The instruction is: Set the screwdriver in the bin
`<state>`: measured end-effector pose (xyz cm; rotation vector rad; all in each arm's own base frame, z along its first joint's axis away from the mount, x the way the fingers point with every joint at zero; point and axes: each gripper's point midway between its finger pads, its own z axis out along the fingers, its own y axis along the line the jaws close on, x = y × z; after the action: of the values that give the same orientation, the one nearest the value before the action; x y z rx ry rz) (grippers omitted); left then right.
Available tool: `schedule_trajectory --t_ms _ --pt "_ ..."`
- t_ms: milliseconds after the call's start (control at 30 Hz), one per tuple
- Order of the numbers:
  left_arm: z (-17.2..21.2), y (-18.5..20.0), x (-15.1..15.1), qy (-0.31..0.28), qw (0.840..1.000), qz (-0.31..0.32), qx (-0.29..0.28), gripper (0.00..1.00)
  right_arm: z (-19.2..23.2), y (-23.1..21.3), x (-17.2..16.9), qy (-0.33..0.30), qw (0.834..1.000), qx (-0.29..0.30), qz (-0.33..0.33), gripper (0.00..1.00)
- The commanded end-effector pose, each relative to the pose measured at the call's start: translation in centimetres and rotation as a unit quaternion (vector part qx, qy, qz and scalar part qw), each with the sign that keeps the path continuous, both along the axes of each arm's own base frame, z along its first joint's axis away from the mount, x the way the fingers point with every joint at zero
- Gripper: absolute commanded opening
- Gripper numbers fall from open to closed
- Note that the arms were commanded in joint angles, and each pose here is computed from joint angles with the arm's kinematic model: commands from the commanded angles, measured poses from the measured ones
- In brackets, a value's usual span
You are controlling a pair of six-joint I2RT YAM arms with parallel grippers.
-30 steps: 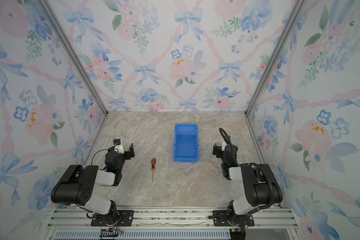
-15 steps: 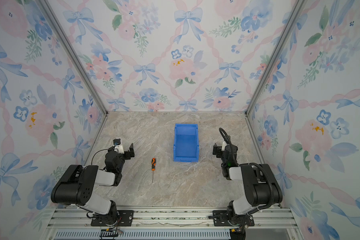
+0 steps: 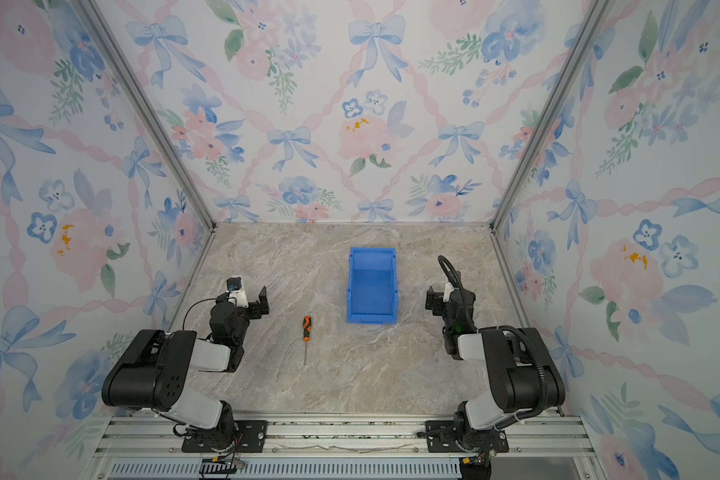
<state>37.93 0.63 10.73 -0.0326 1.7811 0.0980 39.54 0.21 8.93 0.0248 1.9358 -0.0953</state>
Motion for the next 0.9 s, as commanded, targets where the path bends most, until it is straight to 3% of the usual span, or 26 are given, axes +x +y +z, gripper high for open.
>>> schedule_trajectory --t_ms 0,400,600,867 --pt "-0.1 0.0 -0.1 -0.001 1.000 0.000 0.006 0.98 0.7 -0.1 0.4 -0.014 1.000 0.004 0.000 0.97" --pt "0.4 -0.7 -0.4 -0.009 1.000 -0.008 0.018 0.97 1.4 0.8 0.2 -0.019 0.999 0.001 0.026 0.97" --pt "2.0 0.5 -1.4 -0.028 0.999 0.026 0.016 0.97 3.3 0.2 -1.2 -0.045 0.999 -0.003 0.003 0.97" --pt "2.5 0.7 -3.1 -0.021 0.999 0.035 -0.001 0.97 3.8 0.3 -3.9 -0.030 1.000 -0.003 0.010 0.97"
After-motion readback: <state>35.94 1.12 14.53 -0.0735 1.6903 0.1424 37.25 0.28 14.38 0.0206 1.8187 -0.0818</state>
